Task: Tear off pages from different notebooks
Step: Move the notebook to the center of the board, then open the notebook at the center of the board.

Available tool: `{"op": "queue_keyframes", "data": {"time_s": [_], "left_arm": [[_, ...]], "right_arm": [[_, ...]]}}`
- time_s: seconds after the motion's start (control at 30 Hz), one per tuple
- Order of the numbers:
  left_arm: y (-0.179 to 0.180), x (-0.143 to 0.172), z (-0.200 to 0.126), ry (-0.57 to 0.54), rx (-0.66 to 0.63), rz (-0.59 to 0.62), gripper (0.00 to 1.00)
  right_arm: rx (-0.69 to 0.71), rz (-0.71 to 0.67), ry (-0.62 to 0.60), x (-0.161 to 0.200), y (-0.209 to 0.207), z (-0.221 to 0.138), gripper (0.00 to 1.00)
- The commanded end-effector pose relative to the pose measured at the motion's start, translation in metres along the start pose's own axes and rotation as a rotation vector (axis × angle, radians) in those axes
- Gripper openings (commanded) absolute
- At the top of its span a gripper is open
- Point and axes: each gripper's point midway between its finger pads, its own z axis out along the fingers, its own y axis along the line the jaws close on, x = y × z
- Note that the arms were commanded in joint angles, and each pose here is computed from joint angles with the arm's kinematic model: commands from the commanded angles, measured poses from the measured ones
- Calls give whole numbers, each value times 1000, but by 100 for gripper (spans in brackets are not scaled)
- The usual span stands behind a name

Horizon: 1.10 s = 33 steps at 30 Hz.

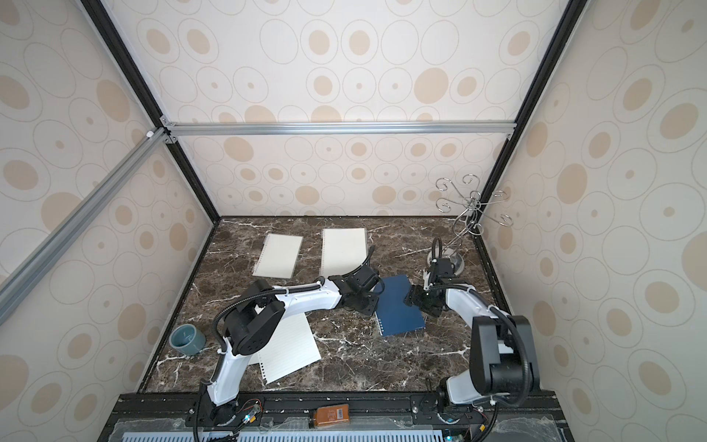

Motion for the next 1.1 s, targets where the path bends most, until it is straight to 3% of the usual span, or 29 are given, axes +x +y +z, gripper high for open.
{"op": "queue_keyframes", "data": {"time_s": [0.0, 0.17, 0.33, 0.43, 0.77, 0.93, 1.07], "left_arm": [[-7, -5, 9, 5, -9, 20, 43], [-3, -17, 11, -13, -49, 52, 44], [-22, -25, 10, -33, 47, 67, 44], [-23, -29, 12, -30, 41, 68, 44], [-22, -26, 15, -18, 39, 62, 44], [-22, -26, 15, -18, 39, 60, 44], [-29, -31, 12, -36, 76, 55, 44]], "right_arm": [[-48, 12, -17, -15, -4, 7, 74], [-94, 29, 3, -18, -5, 15, 74], [-212, 27, 32, -18, 14, 19, 72], [-218, 31, 18, -17, 15, 16, 72], [-193, -6, -32, -17, 19, -12, 72], [-249, -25, -44, -12, 32, -26, 72], [-376, -47, -56, -7, 56, -40, 72]]}}
